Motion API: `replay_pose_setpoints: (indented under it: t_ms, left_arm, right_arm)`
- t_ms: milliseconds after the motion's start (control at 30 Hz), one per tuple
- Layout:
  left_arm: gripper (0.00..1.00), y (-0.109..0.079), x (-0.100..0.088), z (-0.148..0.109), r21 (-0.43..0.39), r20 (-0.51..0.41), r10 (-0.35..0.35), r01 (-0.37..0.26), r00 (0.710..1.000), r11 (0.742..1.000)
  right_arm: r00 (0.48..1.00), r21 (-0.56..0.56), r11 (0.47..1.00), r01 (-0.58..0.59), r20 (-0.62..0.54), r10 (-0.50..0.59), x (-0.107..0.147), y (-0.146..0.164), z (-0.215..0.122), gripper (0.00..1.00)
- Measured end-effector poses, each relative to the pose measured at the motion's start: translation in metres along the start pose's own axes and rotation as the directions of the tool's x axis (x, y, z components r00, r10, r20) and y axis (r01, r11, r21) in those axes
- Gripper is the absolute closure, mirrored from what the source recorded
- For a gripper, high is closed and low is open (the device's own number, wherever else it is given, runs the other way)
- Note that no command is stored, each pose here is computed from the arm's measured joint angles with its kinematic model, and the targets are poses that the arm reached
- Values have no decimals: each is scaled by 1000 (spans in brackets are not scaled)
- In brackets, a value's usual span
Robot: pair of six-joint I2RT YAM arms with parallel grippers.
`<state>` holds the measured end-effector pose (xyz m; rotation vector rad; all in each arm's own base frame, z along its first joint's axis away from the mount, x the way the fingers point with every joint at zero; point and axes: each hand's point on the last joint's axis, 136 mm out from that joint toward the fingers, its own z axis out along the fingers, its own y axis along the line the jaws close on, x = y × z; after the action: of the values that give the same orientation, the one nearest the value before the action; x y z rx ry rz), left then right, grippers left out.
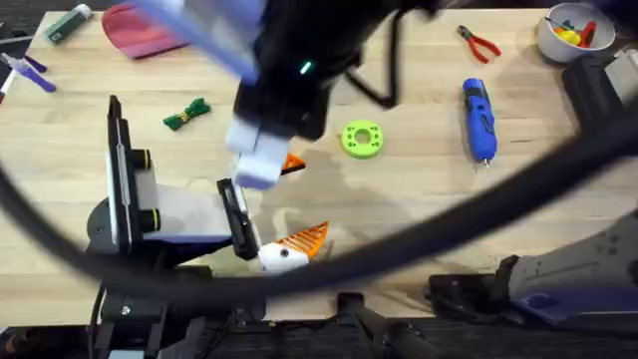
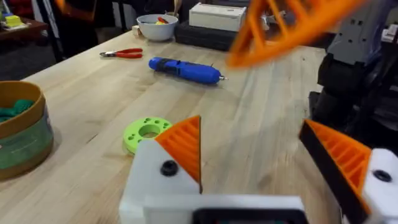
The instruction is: Pick up the gripper from the table and insert it into the empty holder that is missing its gripper. Then pick up a screw, insert it into the mounting hole, and use the screwdriver to tighten it. Finally, clean up the table by picking up the vegetable and placing it into the bucket.
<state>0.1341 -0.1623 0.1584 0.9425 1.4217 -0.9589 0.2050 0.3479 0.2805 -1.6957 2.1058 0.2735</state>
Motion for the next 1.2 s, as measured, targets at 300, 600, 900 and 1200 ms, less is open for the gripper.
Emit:
replay_pose_setpoints:
  t_ms: [300, 600, 900, 1200]
  left_arm:
    - [13, 0, 0, 0, 0, 0, 0, 0, 1000, 1000]
    - [13, 0, 0, 0, 0, 0, 0, 0, 1000, 1000]
    - [13, 0, 0, 0, 0, 0, 0, 0, 1000, 1000]
    - [13, 0, 0, 0, 0, 0, 0, 0, 1000, 1000]
  right_arm:
    - [943, 48, 942, -331, 44, 329, 40, -28, -24, 8]
    - [715, 251, 674, -695, 134, 687, 155, -65, -65, 8]
    - [333, 423, 190, -886, 295, 896, 282, -88, -90, 7]
    - [104, 490, -77, -868, 332, 937, 346, -107, -92, 7]
